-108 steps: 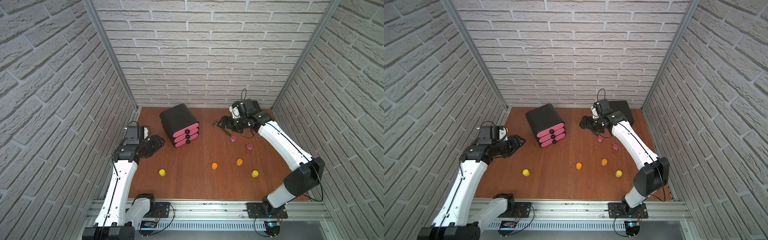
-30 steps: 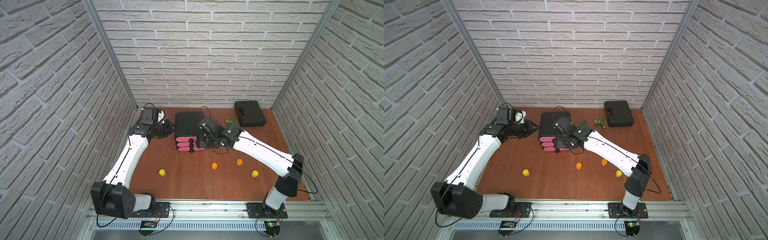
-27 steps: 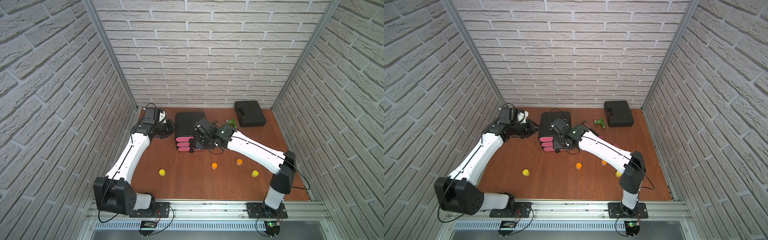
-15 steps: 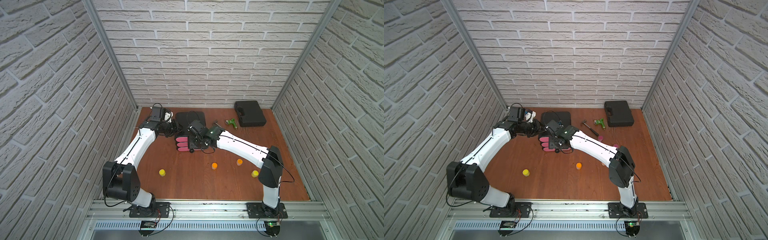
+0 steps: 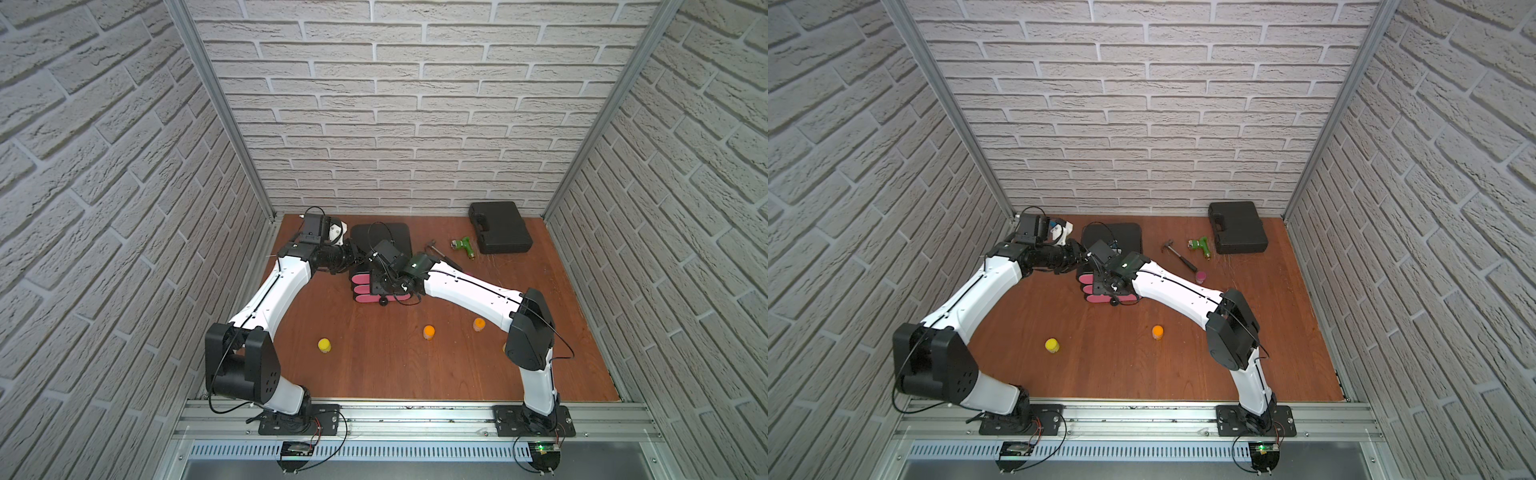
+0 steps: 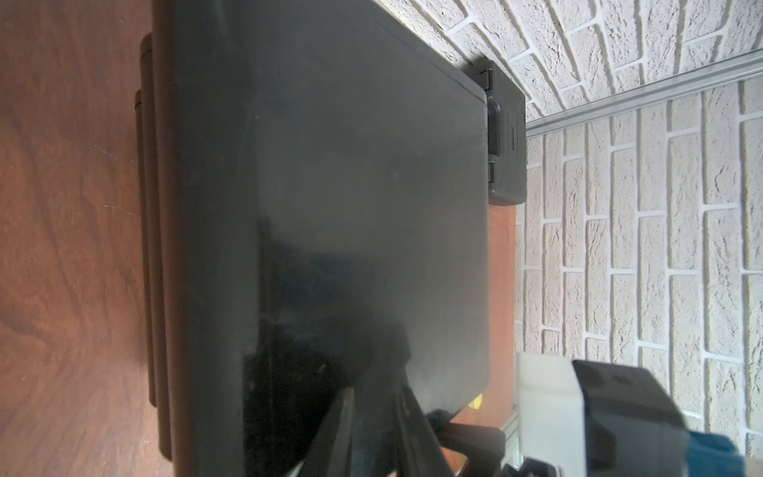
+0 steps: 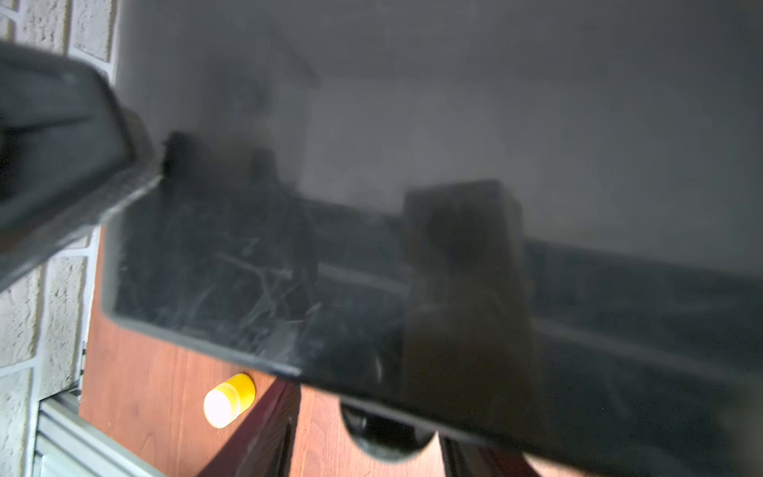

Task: Put the paint cans in the drawer according to color
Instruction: Open the drawer in the storage box.

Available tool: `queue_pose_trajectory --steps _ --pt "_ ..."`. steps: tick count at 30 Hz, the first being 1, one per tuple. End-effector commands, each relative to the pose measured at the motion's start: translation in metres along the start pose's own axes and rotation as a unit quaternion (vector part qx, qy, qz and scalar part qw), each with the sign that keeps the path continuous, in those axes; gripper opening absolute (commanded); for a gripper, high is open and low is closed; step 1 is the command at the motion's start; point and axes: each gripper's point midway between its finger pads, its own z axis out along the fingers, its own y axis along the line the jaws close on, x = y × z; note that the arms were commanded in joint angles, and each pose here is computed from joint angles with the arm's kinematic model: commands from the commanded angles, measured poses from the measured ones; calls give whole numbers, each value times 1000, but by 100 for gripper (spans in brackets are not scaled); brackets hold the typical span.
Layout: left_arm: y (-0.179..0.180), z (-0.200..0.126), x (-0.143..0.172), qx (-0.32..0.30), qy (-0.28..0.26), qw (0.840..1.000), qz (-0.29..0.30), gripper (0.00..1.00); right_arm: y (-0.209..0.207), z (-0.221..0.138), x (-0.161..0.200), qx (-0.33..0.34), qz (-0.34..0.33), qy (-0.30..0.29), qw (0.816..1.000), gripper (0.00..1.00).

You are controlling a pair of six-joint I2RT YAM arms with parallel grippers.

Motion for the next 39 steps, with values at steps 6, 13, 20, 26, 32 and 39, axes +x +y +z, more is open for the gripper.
queue_pose_trajectory --steps 6,13,20,26,32,39 --pt "40 16 27 -61 41 997 -13 23 -1 -10 -2 4 21 -18 1000 38" --pt "48 19 33 -70 45 996 -17 23 -5 -24 22 2 32 2 999 32" --pt "52 20 35 -76 46 996 -20 23 2 -29 52 -13 28 37 999 32" --pt "55 21 38 -80 47 995 -22 25 -2 -33 65 -3 37 44 998 32" --pt "50 18 36 -78 44 996 -20 26 3 -38 60 -5 38 36 999 44" --pt "19 -8 17 -61 18 998 0 35 0 -83 32 -9 19 4 1000 75"
